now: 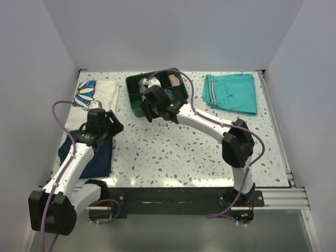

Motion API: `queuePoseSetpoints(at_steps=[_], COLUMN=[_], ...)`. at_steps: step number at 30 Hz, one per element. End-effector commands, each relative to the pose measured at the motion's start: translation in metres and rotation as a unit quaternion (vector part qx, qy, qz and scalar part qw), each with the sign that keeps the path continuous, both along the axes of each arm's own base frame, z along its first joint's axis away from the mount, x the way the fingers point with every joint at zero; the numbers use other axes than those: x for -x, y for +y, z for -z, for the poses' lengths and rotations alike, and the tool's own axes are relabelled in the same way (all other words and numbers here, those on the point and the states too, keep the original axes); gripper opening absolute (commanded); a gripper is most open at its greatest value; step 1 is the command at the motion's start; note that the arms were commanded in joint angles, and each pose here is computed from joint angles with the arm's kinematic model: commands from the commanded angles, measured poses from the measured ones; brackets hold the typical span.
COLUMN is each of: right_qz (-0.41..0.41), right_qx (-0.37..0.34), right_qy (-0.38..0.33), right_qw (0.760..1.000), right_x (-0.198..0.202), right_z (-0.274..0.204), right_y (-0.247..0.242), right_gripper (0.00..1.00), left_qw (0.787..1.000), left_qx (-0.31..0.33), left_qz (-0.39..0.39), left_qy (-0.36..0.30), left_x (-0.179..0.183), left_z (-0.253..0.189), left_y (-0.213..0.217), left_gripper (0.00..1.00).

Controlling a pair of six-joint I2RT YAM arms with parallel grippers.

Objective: Roll the underwear
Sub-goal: Pick up the underwear from the center of the board, then place the underwear in the storage box.

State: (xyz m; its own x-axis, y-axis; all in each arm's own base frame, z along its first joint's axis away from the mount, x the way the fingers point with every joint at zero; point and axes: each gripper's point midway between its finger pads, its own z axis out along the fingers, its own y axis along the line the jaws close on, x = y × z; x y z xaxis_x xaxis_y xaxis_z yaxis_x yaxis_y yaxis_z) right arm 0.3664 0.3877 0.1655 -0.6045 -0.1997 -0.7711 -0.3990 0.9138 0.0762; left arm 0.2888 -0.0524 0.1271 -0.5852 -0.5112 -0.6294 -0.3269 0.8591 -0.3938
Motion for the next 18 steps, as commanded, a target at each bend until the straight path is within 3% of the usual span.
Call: queuePoseSetpoints(at_steps=[1,2,3,4,7,9,18], right_qz=[-0.001,0.005,0.002,0.009,0.009,0.011,0.022], right_qx=[0.053,0.041,0.074,0.061,0.086,0.074,0.107], right_qy=[-0.024,-0.046,-0.031,-0.056,-0.056,-0.084,-0.106], right_qw=[0.998,0.998,0.997,0.997,0.995,0.994,0.988], right_x=[-0.028,-0.04,-0.045,-0.056,-0.069,-0.078,-0.101], right_z=[-0.013,-0.033,-0.011,-0.034,-0.02,-0.04,-0.027], right_y=[0.009,0.018,0.019,0.026,0.031,0.036,0.026], right_gripper=[0.0,0.0,0.0,0.0,0.0,0.0,0.0], left_qw=[0.998,0.998,0.997,0.997,0.996,0.996,0.994], left_qx=[0.036,0.043,0.051,0.053,0.058,0.058,0.064], left_qz=[0.042,0.047,0.063,0.053,0.062,0.068,0.079], left_qy=[0.006,0.007,0.011,0.015,0.019,0.019,0.028], left_x=[-0.002,-0.003,-0.001,-0.001,-0.001,-0.001,-0.001], left_z=[0.0,0.001,0.004,0.007,0.01,0.01,0.019], left_y=[0.005,0.004,-0.001,0.006,0.007,0.007,0.007], left_gripper=[0.68,0.68,0.68,0.68,0.68,0.68,0.68])
